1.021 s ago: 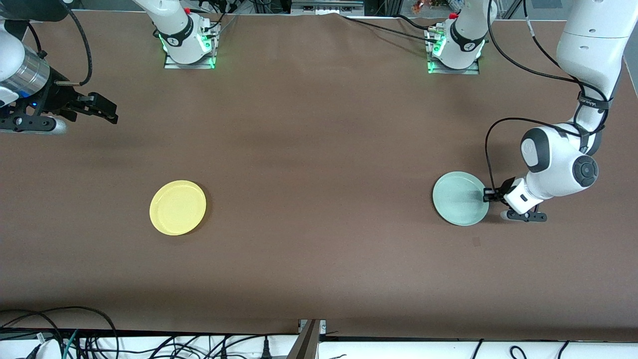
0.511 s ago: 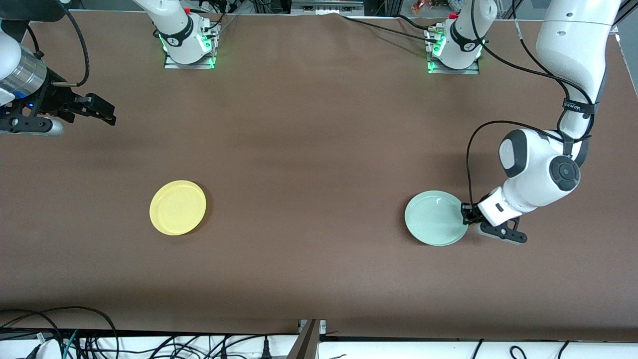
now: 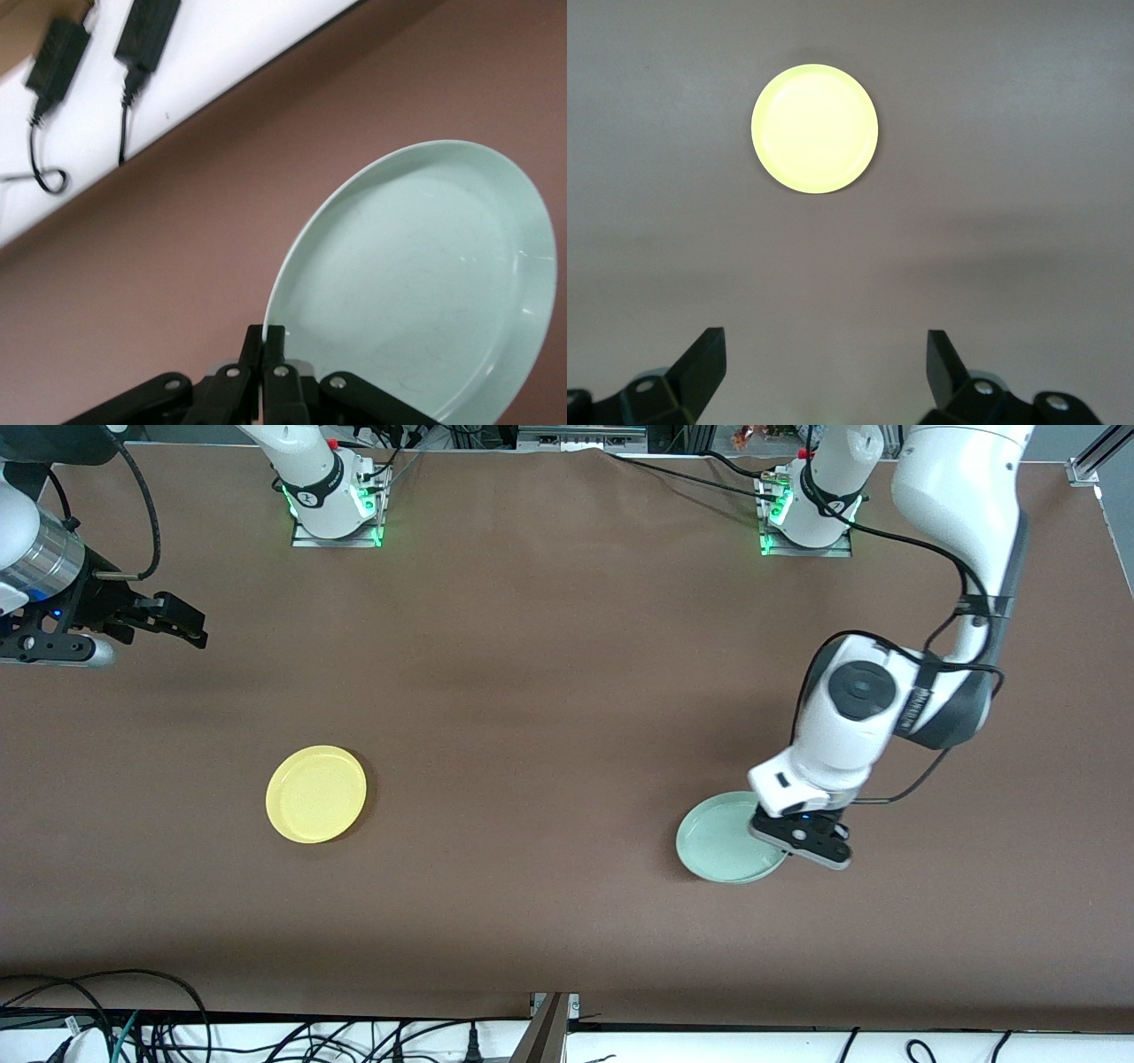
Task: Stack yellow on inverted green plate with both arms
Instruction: 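Grip the green plate rim with the left gripper and tilt it up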
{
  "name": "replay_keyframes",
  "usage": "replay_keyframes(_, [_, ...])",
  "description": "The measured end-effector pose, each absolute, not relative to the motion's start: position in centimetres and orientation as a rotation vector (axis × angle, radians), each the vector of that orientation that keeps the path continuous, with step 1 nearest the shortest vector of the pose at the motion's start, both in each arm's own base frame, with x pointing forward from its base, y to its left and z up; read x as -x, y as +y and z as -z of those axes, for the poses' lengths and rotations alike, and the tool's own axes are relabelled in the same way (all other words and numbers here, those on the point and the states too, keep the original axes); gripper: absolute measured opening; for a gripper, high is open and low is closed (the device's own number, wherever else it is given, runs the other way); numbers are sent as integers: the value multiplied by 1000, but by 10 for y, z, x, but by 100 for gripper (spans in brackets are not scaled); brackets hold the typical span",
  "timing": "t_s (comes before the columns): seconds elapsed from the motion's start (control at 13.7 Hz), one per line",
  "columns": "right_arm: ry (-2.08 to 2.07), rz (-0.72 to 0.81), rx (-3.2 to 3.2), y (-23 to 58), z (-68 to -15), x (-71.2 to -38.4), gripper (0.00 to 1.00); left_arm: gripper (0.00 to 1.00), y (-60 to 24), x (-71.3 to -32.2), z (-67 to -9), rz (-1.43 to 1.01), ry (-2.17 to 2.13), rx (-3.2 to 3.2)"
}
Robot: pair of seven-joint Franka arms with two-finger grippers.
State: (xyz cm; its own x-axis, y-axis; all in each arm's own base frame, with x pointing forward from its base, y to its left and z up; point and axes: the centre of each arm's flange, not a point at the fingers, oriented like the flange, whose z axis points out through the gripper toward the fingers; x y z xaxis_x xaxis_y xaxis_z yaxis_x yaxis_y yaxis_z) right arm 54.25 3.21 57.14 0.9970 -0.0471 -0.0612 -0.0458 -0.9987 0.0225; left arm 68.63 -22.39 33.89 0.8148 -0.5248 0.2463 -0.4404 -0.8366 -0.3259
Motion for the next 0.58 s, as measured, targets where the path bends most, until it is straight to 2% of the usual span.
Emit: replay_keyframes(0.58, [-71,138,-3114,32,-569,-540,100,3,-316,-694,-333,634,988,2254])
